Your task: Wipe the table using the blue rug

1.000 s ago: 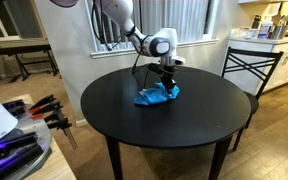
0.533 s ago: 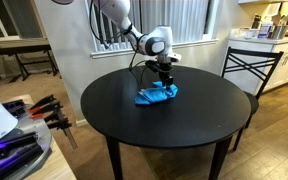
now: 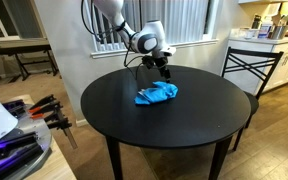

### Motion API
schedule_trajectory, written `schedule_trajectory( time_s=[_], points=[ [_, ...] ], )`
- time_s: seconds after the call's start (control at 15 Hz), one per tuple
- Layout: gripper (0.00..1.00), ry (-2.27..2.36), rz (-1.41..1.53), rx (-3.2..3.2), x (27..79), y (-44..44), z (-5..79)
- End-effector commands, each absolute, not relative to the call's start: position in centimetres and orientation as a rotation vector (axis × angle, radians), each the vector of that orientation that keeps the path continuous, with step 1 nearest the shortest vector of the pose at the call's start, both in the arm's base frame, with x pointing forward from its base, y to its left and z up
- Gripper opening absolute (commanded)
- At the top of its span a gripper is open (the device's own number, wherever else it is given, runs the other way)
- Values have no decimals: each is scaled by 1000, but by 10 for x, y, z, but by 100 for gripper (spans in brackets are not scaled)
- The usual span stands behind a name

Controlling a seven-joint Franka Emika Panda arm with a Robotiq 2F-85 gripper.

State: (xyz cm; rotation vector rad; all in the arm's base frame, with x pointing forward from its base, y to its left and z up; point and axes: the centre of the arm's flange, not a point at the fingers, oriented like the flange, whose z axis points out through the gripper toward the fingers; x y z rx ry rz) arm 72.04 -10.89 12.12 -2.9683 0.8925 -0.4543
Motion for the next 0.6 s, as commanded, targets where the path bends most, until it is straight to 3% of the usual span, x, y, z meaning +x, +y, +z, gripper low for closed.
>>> schedule_trajectory(
  time_s=[0.0, 0.53],
  points=[
    [100, 951, -486, -2947, 694, -95, 134],
    [100, 922, -465, -2966, 705, -93, 118]
  ],
)
